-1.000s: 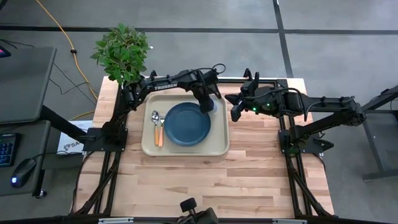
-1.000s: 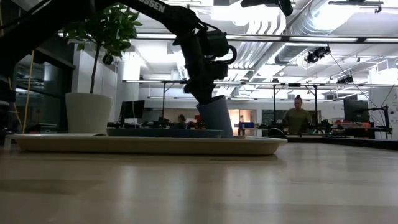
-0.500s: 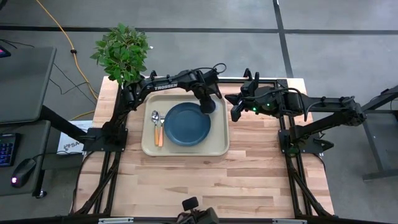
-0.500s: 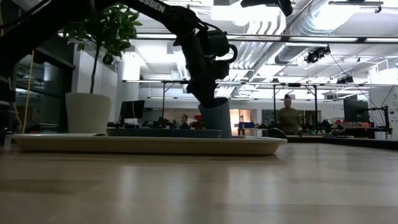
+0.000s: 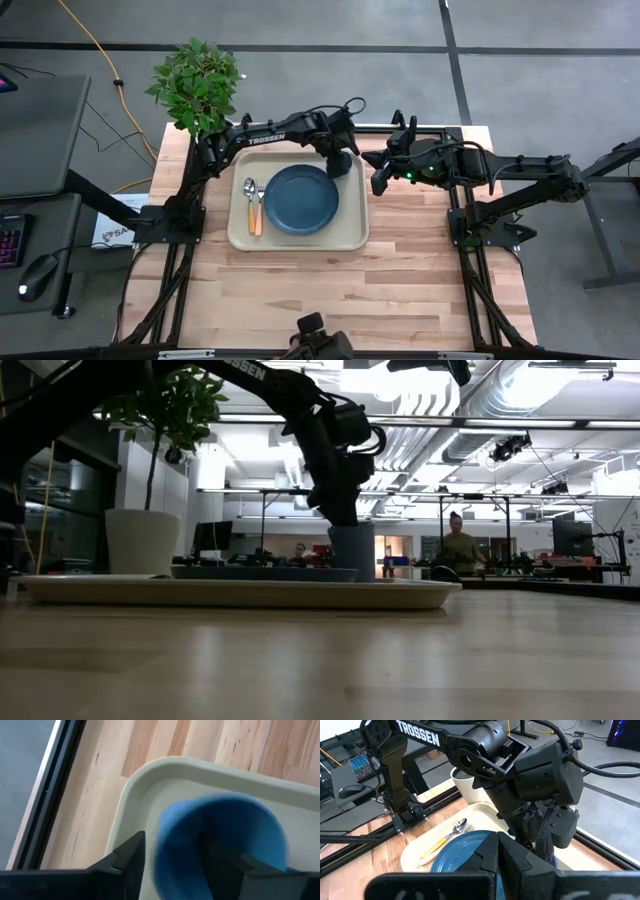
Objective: Pick and place plate/cup/fork/spoon on tray
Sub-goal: Put the cup on the top right of the serving tray, then return to home position
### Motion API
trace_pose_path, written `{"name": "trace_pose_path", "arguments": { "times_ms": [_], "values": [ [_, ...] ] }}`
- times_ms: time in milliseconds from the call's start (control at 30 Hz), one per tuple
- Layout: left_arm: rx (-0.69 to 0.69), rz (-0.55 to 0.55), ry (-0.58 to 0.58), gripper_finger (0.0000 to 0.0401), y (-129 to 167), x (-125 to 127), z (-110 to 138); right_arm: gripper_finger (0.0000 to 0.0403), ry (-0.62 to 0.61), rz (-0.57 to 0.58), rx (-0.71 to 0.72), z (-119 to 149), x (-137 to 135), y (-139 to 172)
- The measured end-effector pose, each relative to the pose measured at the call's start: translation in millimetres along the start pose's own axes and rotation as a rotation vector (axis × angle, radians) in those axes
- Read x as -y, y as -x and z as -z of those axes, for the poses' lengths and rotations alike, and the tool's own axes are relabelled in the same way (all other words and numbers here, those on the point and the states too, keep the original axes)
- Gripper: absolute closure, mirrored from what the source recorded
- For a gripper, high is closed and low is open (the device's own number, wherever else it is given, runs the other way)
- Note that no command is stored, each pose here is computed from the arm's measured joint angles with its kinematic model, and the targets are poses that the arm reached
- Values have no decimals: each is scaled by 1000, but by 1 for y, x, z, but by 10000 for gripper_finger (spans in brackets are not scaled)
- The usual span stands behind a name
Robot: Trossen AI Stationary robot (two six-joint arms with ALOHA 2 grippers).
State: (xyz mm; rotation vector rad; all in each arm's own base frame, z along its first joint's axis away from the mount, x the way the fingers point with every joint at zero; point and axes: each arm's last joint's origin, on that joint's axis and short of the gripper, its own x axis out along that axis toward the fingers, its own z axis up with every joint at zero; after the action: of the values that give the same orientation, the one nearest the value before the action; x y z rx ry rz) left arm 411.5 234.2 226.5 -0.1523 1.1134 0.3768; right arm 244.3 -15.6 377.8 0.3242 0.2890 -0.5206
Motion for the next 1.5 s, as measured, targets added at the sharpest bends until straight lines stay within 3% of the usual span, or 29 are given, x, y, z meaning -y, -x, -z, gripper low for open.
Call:
{"name": "trace_pose_path", "arguments": {
  "times_ms": [467, 600, 767, 900, 1067, 1267, 1500],
  "values": [
    [93, -17, 8, 216, 39, -6, -24, 402, 11, 0, 0, 0, 0, 0],
    [132, -21, 80, 216, 63, -8, -33, 402, 37, 0, 1, 0, 0, 0],
    [222, 84, 155, 218, 100, -3, -36, 402, 74, -22, 13, -3, 2, 8],
    [290, 163, 138, 238, 136, 14, -30, 402, 120, -60, 21, -7, 7, 23],
    [473, 219, 123, 303, 176, 50, -9, 403, 165, -78, -28, -5, 19, 47],
    [776, 350, 81, 391, 218, 106, 45, 403, 192, -146, -68, -3, 28, 67],
    [1018, 403, 65, 397, 242, 142, 115, 403, 194, -230, -45, -7, 25, 70]
  ]
}}
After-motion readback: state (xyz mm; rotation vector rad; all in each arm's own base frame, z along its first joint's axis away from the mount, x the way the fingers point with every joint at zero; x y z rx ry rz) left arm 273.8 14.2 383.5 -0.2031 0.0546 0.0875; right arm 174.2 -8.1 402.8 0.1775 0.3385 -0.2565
